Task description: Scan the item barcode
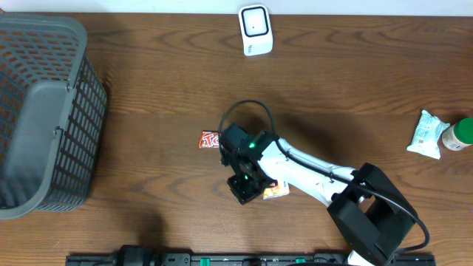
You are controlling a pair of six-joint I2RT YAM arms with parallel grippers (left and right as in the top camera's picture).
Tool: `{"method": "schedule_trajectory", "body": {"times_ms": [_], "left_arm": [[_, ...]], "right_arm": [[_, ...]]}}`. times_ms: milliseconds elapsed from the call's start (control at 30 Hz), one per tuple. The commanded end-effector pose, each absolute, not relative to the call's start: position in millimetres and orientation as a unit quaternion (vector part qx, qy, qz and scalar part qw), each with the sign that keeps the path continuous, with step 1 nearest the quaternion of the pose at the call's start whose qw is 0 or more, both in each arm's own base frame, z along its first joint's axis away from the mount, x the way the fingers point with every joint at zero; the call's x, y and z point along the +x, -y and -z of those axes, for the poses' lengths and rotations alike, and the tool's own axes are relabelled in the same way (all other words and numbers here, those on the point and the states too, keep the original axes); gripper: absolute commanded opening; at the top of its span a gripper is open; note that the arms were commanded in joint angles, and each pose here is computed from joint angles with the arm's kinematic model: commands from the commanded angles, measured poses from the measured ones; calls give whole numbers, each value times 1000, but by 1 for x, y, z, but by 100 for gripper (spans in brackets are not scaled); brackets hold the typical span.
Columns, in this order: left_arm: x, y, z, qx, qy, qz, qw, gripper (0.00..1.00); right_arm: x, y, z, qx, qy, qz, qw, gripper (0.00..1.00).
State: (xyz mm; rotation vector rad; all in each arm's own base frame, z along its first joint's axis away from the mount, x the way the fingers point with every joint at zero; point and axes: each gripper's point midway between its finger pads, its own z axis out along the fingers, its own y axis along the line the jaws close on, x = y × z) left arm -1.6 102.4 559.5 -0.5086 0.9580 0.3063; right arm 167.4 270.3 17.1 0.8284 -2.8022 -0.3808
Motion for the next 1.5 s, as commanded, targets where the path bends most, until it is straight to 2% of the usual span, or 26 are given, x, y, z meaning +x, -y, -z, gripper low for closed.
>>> {"method": "schedule_trajectory", "body": {"times_ms": [0,200,500,933,1067,1333,1467], "left_arm": [[-5,-104,-559,-248,-449,-146,846,98],[-5,-104,-559,-248,-449,-146,846,98],[-5,-104,-559,-248,-449,-146,846,98],[-5,-104,-559,-248,-449,-146,846,98],[-5,-104,-559,-248,-449,-146,846,98],[-5,-104,-559,-248,-449,-146,846,98],[-5,-104,-559,-248,-449,-146,846,98]], "right_arm": [[152,-252,0,253,954,98,126,1],[157,-208,17,183,976,-1,116,1],[201,-145,14,8,990,-130,46,1],[250,-74,-11,-113,969,-220,-20,1],[268,-75,-24,-145,969,-195,-35,1],[286,-124,-74,-174,983,-57,-4,2],[295,-138,-80,-176,984,-20,-11,32]]}}
